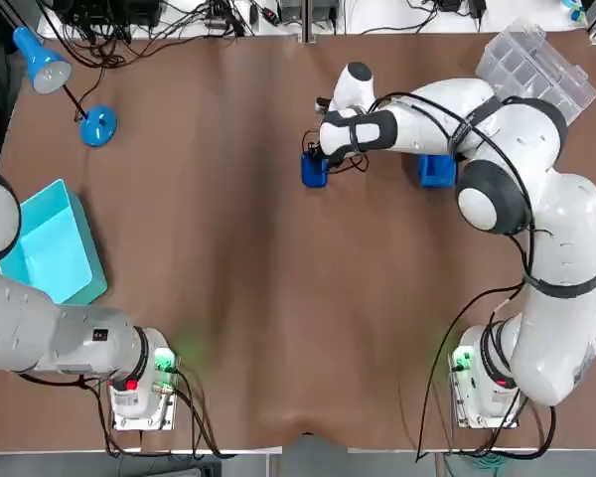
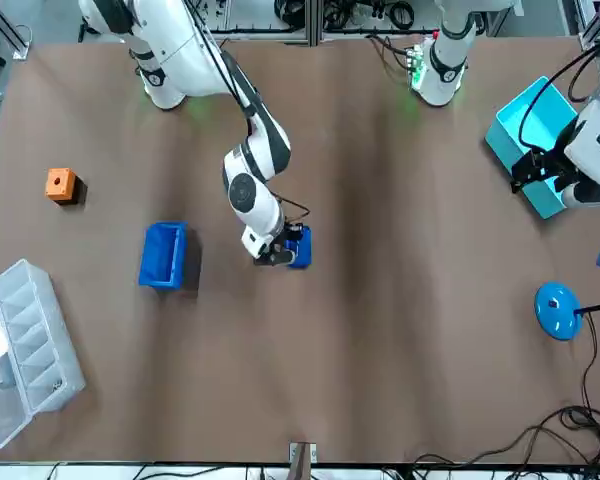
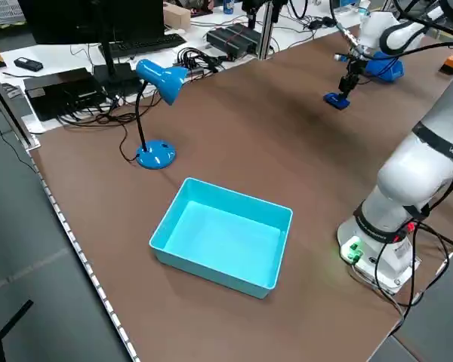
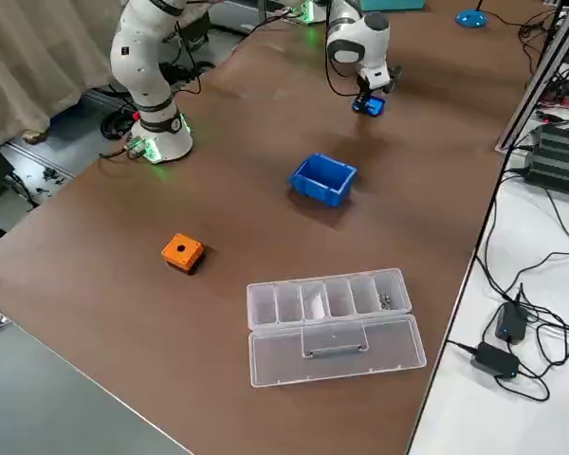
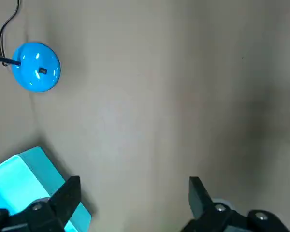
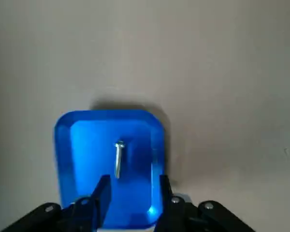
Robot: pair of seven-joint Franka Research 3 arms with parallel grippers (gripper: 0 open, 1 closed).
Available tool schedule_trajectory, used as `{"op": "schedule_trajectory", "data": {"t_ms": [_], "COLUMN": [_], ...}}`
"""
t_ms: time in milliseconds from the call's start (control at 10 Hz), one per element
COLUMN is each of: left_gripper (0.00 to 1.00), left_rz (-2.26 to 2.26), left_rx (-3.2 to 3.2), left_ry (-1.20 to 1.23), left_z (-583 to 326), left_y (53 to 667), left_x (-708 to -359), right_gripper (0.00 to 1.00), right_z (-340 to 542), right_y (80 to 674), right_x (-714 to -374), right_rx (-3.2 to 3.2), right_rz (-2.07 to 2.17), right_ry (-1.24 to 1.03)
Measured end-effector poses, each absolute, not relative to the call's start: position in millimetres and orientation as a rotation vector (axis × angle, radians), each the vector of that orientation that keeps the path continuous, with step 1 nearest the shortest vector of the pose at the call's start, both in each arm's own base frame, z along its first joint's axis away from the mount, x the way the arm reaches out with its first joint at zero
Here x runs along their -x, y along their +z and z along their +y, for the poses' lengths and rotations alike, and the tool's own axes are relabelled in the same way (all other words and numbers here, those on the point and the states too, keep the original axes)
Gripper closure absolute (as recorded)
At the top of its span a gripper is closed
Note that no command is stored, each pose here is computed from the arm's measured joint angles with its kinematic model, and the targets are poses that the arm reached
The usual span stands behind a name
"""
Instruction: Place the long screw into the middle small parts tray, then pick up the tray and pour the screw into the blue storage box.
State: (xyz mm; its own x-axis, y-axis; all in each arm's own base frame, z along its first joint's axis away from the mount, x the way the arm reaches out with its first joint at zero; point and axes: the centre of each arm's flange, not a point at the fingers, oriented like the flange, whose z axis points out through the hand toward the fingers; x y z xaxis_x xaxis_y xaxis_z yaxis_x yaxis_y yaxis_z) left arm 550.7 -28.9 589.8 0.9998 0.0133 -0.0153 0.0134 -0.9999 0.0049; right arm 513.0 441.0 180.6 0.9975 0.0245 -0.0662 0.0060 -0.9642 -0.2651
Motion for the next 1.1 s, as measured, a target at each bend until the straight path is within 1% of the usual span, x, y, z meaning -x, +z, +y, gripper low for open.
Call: {"op": "schedule_trajectory", "data": {"t_ms": [1100], "left_gripper": [0.01], "left_rz": [0.046], "left_rx": [-3.118], "left_ry": [-0.025], "left_z": [-22.4], "left_y": [589.5], "left_x": [-551.8], "right_gripper": [0.52], "right_z": [438.5], "right_y": [180.7], "right_x": [-516.4], "right_rx": [2.873], "right_rz": [-0.014], "right_ry": [0.1]}}
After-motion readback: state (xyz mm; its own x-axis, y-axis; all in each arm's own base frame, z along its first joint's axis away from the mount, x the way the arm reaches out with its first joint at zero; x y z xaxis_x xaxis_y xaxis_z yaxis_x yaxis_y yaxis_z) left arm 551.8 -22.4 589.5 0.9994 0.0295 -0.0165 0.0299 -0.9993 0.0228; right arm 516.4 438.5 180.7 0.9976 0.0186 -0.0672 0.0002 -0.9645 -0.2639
